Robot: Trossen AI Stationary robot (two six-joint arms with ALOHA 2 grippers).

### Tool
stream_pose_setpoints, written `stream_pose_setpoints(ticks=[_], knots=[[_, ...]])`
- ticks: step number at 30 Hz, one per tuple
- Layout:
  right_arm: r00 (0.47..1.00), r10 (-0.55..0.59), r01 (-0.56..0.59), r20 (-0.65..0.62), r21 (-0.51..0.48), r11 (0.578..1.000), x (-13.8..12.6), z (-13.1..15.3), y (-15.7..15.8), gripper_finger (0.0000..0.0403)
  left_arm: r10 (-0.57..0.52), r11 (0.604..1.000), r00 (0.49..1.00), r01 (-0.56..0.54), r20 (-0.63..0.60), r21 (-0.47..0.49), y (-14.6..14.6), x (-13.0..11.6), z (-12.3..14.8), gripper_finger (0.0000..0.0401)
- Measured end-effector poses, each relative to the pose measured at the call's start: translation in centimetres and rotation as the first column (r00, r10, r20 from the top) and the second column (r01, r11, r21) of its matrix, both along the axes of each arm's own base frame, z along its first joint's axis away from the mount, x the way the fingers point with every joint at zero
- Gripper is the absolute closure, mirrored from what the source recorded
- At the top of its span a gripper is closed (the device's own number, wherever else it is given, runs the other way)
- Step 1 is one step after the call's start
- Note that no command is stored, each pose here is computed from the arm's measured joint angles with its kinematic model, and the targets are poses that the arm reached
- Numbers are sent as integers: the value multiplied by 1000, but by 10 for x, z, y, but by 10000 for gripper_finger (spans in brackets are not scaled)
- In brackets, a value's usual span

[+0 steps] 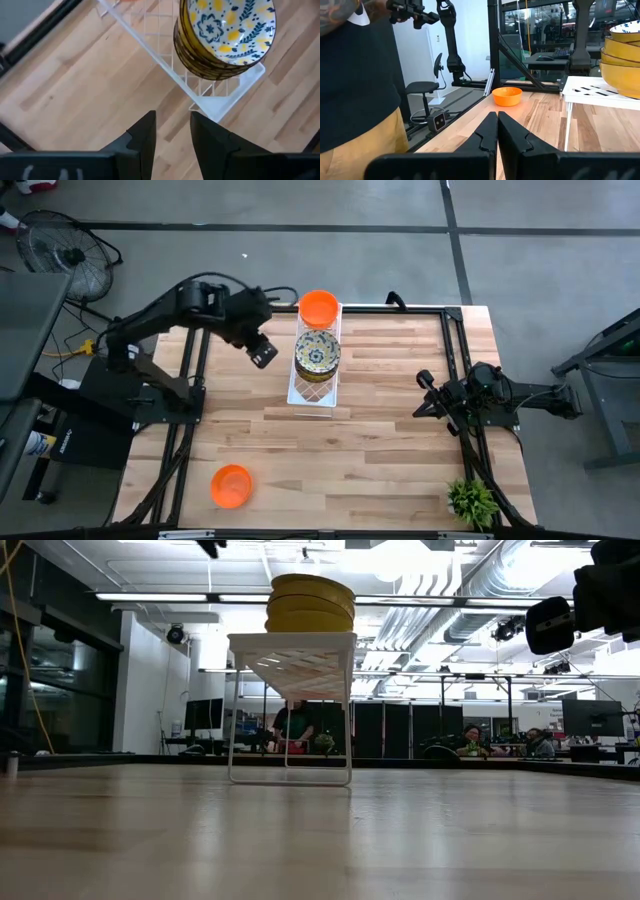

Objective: Pick & Place Mini bowls
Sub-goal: Stack the white and yellow bowl on the stacked white and yellow bowls on the shelf

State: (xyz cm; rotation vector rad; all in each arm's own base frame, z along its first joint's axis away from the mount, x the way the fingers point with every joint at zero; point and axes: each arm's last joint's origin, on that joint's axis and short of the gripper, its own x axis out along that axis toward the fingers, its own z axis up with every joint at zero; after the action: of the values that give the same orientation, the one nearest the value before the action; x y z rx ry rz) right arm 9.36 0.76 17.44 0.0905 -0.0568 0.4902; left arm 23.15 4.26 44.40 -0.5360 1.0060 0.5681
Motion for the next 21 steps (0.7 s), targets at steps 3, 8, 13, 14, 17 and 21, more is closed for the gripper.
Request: stream_pose_setpoints(ticks=[3, 8, 13, 14, 17, 21], knots=[[1000, 0, 0, 0, 0, 1000, 0, 0, 0, 402, 47, 999, 999, -47, -20, -24, -11, -6, -9, 284], [1000, 0, 0, 0, 0, 1000, 0, 0, 0, 402, 119, 988, 990, -125, -74, -85, -29, -12, -30, 284], [1000, -1, 1, 0, 0, 1000, 0, 0, 0, 402, 164, 985, 986, -163, 9, -57, -33, -9, -38, 284], [1000, 0, 0, 0, 0, 1000, 0, 0, 0, 402, 174, 985, 984, -173, 29, -28, -32, -8, -38, 284], [1000, -1, 1, 0, 0, 1000, 0, 0, 0, 402, 179, 982, 979, -183, 94, 41, -27, -7, -33, 284], [1000, -1, 1, 0, 0, 1000, 0, 0, 0, 402, 126, 985, 983, -139, 131, 101, -12, 2, -32, 284]])
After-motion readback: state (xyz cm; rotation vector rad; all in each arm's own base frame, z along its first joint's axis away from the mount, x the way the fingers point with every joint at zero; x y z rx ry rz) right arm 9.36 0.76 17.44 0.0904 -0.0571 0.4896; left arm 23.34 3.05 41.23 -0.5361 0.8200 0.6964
